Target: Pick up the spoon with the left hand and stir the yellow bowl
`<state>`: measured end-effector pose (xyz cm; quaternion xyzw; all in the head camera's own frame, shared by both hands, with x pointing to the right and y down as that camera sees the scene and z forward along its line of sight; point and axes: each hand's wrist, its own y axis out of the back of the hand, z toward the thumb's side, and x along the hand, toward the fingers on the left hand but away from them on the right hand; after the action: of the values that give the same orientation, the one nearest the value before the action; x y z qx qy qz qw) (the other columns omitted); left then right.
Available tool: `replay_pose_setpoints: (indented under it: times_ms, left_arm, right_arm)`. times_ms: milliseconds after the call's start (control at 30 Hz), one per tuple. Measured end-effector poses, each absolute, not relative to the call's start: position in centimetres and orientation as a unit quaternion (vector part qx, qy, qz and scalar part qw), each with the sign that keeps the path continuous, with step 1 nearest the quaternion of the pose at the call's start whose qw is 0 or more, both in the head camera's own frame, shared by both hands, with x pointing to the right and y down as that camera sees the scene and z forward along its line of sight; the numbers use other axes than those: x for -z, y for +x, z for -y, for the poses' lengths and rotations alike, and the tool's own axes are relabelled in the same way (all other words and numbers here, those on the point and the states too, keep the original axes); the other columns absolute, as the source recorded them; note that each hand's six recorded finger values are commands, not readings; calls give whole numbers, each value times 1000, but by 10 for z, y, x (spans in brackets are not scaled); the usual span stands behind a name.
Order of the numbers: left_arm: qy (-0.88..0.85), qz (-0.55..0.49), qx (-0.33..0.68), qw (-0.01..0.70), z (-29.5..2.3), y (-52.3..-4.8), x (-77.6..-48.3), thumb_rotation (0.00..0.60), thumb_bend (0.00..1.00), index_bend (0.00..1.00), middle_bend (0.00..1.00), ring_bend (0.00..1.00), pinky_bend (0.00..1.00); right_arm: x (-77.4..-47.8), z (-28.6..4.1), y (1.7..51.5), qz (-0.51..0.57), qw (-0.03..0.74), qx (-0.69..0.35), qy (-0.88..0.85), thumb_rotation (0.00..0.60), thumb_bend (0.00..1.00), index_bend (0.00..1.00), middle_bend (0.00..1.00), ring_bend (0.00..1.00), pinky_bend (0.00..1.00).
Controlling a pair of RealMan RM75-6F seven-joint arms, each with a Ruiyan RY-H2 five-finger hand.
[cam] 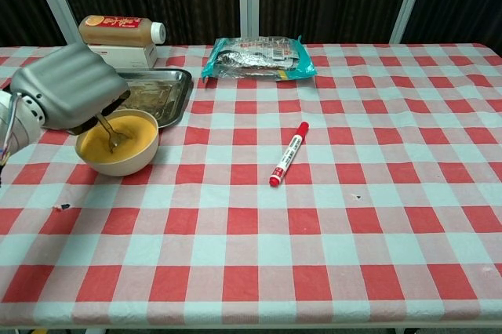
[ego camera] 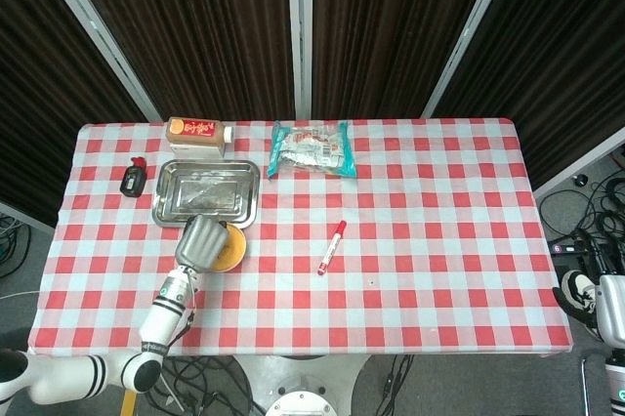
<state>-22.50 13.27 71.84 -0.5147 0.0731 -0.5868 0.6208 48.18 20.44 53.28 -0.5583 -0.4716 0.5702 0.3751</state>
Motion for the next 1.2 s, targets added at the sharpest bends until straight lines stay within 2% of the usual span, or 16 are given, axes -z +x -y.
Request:
replay_pose_setpoints:
  times_ms: [233,433,833,1200]
  left_arm:
    - [-517,-110,609,592,-114,-245,-706,600,382,654,967,945,1000]
    - [-494,-107,609,611,-107,-252,-700,600,382,654,967,945,1000]
    - [-441,-29,584,681,-127,-235,-723,600,382,654,968,946,1000]
    - [-466,-38,575,671,-139,-223,-722,600,381,655,971,947,1000]
  right_arm:
    - [-532,-203,481,471,377,-568,-560,600,137,77,245,64,148]
    - [-532,-203,480,471,377,-568,-560,600,137,77,245,64,148]
    - [-531,-204,480,470,377,-570,-558,600,137,77,246,64,148]
    - [-533,-204,482,472,374,-570,-559,600,137,77,246,64,148]
